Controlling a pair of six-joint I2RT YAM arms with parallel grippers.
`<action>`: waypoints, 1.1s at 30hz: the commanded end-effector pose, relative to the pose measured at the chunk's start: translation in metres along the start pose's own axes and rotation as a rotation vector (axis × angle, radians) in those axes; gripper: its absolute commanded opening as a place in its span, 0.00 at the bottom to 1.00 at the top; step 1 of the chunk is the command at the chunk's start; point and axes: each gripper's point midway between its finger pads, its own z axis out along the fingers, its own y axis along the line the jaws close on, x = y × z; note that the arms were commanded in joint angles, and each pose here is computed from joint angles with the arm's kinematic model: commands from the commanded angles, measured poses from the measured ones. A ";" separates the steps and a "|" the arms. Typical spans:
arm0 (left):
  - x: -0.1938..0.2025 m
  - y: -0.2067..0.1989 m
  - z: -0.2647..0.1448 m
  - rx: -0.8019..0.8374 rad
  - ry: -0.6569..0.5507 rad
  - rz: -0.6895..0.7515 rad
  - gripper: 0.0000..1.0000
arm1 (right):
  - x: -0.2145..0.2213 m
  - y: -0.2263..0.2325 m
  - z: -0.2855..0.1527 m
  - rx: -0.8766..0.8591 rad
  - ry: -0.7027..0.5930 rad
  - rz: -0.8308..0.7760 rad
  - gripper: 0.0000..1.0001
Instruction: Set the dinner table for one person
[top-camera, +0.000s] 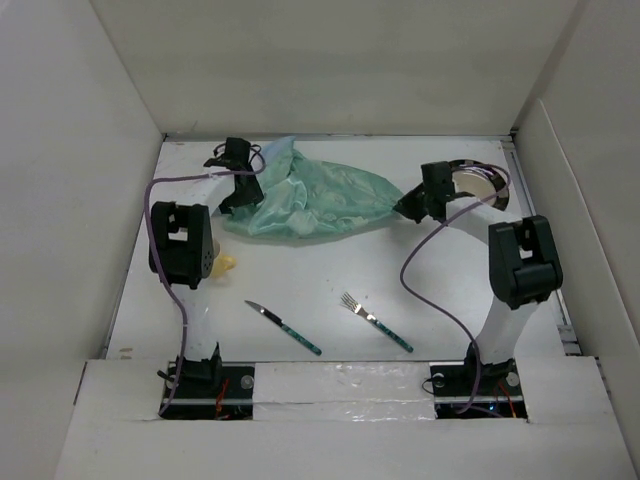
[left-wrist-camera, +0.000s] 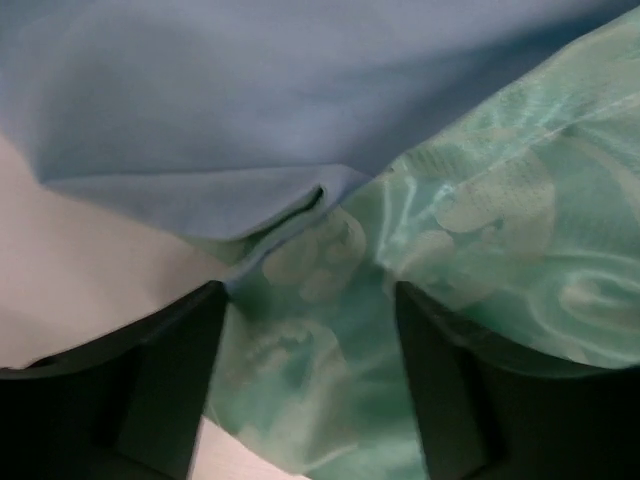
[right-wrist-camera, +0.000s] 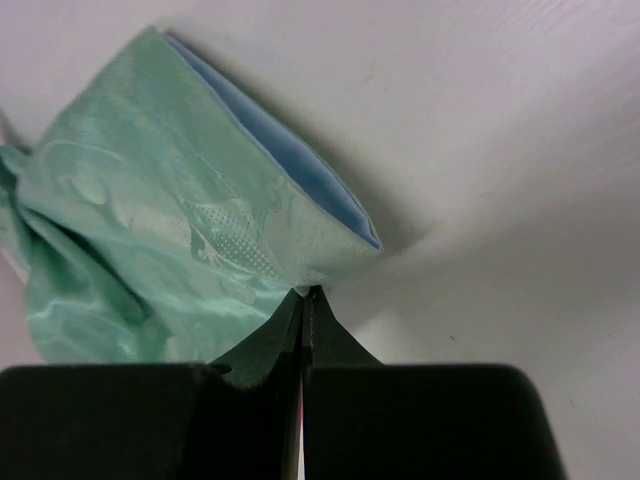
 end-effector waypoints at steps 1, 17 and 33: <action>0.009 -0.012 -0.001 0.029 0.052 0.085 0.60 | -0.029 0.027 -0.028 -0.131 -0.083 -0.025 0.00; -0.110 -0.103 -0.050 0.272 -0.177 0.005 0.07 | -0.003 -0.030 -0.072 -0.101 -0.050 -0.076 0.00; -0.014 -0.017 -0.040 0.204 -0.050 -0.176 0.61 | -0.013 -0.022 -0.064 -0.131 -0.025 -0.133 0.00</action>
